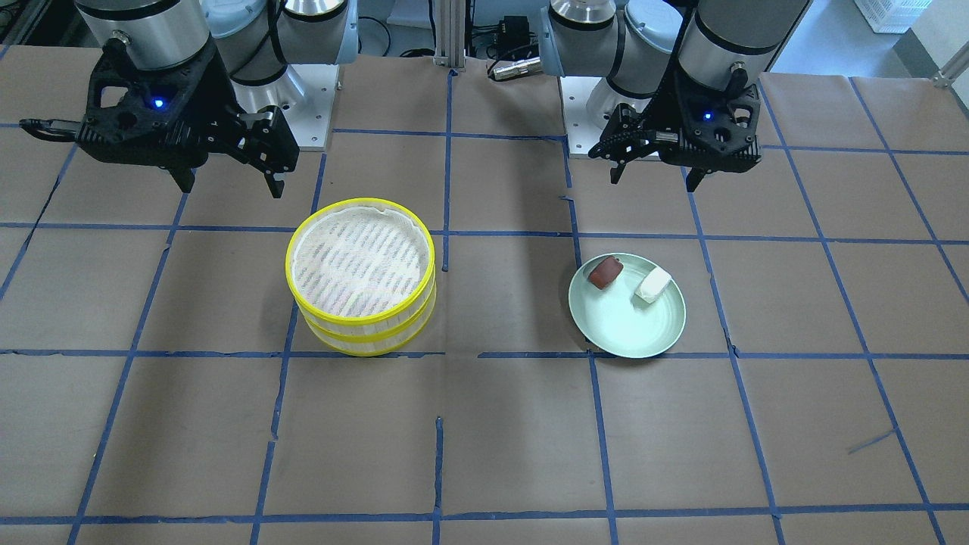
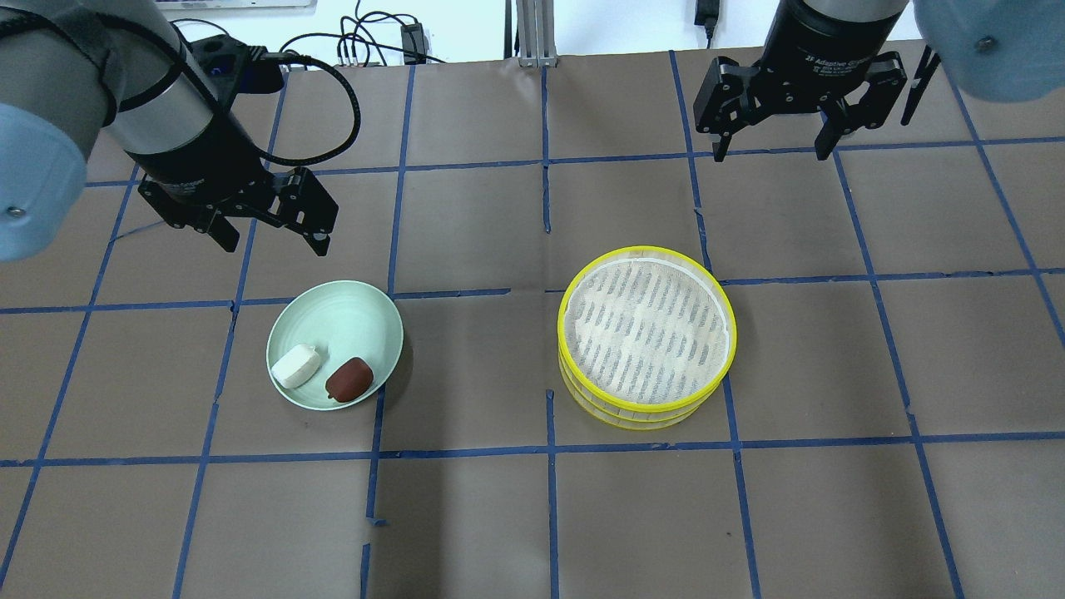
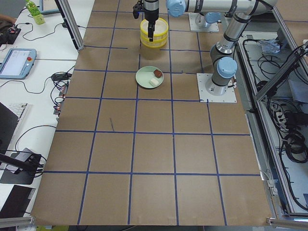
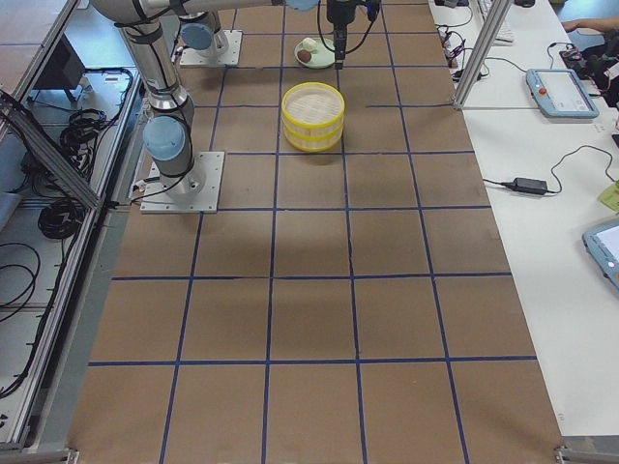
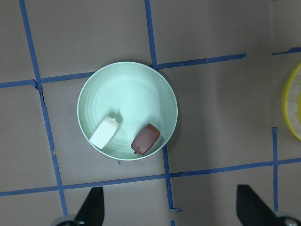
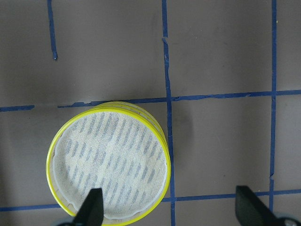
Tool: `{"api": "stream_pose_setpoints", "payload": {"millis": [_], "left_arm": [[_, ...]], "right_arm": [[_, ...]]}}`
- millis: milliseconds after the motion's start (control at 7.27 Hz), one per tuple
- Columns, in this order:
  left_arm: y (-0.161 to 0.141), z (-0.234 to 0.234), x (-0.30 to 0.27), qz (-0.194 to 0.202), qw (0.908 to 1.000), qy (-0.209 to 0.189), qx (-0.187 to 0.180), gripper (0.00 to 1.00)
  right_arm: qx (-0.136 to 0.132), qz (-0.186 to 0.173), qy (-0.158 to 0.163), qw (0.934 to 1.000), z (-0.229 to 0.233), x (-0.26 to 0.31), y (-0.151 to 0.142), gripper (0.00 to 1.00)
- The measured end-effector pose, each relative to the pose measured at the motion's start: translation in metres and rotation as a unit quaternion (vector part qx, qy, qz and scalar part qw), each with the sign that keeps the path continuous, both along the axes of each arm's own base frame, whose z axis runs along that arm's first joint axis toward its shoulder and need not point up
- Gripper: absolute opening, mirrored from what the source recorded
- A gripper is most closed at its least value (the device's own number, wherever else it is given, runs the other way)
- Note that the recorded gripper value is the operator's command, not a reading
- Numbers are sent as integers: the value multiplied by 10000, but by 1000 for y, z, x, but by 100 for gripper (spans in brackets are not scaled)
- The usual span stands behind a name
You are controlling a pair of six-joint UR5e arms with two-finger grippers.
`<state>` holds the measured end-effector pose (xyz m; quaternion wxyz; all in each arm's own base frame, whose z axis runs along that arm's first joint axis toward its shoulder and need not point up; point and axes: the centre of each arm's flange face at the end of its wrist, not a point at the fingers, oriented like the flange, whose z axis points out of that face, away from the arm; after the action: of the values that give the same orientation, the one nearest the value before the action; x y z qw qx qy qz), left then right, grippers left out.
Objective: Place buns in different layers of steamer
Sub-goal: 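Move the left gripper toward the green bowl while the right gripper approaches the steamer, then lower the left gripper onto the white bun while the right grips the steamer rim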
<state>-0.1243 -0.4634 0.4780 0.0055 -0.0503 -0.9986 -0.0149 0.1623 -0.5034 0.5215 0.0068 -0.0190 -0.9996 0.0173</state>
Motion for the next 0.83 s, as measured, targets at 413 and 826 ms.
{"api": "stream_pose_setpoints", "payload": {"millis": [413,826], "left_arm": [[-1,2,14,-353,9994,-17,-17,100],[-14,-35,84,144,9995,60,277,100]], "right_arm": [[358,85,-6,9993,-44,-2,10,98],[371,114,0,9992,-157,-3,21,89]]}}
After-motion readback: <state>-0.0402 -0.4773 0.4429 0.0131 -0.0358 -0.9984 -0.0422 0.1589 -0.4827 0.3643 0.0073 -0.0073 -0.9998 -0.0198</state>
